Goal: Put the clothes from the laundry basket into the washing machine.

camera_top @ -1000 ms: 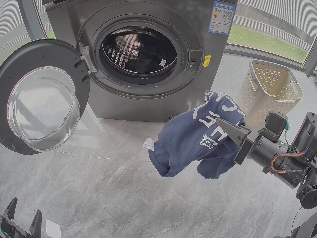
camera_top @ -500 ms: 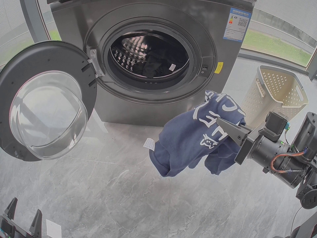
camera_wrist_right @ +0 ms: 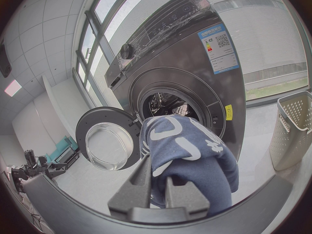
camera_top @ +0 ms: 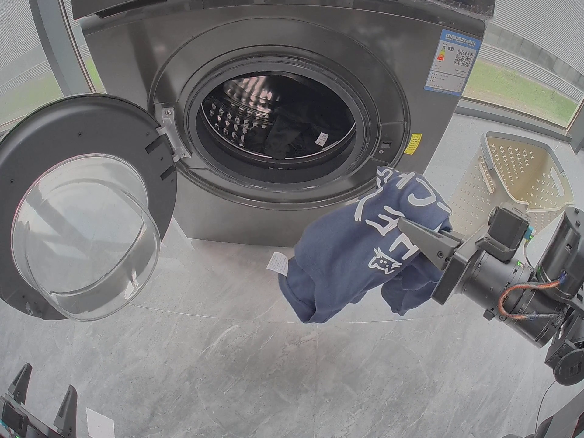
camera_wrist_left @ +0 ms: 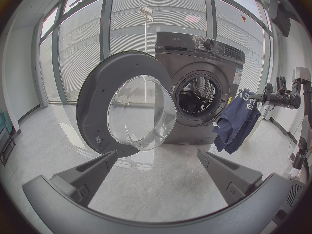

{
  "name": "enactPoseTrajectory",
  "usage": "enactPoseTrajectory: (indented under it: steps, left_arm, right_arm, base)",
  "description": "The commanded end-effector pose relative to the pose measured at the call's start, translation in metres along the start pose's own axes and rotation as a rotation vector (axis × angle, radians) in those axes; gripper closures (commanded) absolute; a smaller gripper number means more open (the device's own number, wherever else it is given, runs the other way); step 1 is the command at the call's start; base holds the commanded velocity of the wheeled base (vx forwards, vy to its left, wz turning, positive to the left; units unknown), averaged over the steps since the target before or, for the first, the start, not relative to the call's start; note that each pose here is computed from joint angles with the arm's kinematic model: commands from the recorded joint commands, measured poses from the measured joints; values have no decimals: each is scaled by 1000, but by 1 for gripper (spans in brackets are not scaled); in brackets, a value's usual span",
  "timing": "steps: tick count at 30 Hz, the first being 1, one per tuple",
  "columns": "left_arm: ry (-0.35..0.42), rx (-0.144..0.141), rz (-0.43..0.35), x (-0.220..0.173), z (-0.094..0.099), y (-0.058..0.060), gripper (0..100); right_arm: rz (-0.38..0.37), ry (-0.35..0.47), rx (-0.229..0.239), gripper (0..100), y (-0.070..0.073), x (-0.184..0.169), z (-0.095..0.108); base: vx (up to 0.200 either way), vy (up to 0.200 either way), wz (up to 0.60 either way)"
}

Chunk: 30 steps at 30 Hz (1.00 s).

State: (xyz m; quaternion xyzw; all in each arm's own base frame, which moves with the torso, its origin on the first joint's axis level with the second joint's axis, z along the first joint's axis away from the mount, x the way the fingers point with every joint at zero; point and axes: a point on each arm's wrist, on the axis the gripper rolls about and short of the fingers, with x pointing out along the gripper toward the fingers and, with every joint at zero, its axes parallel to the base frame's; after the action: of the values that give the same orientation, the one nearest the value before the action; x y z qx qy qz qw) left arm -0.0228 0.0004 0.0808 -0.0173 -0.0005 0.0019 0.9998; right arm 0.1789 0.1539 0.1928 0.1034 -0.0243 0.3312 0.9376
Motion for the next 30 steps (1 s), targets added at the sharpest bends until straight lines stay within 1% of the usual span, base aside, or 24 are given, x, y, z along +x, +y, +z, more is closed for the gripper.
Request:
enactPoseTrajectory:
  steps: [1,4,22,24,25,27,30]
  left_arm:
    - [5,-1,1,0,-5,0,0]
    - [5,3,1,0,-5,0,0]
    - [2,10,1,0,-5,0,0]
    - [2,10,1,0,-5,0,0]
    - [2,12,1,0,-5,0,0]
    - [4,18,1,0,-5,0,0]
    - [2,39,4,0,-5,0,0]
  right_arm:
    - [0,1,0,100,0,0,0]
    - [-1,5,0,100,0,1,-1]
    - [7,26,2,100,2,6,-7]
    - [7,26,1,100,3,6,-7]
    - [3,22,-1,100,3,6,-7]
    - [-4,11,0,100,5,8,-4]
    - [14,-1,5,100,10,10,-2]
  base:
    - [0,200,0]
    - [0,200,0]
    - [0,0,0]
    - [0,-200,0]
    - [0,-200,0]
    - [0,0,0]
    - [0,0,0]
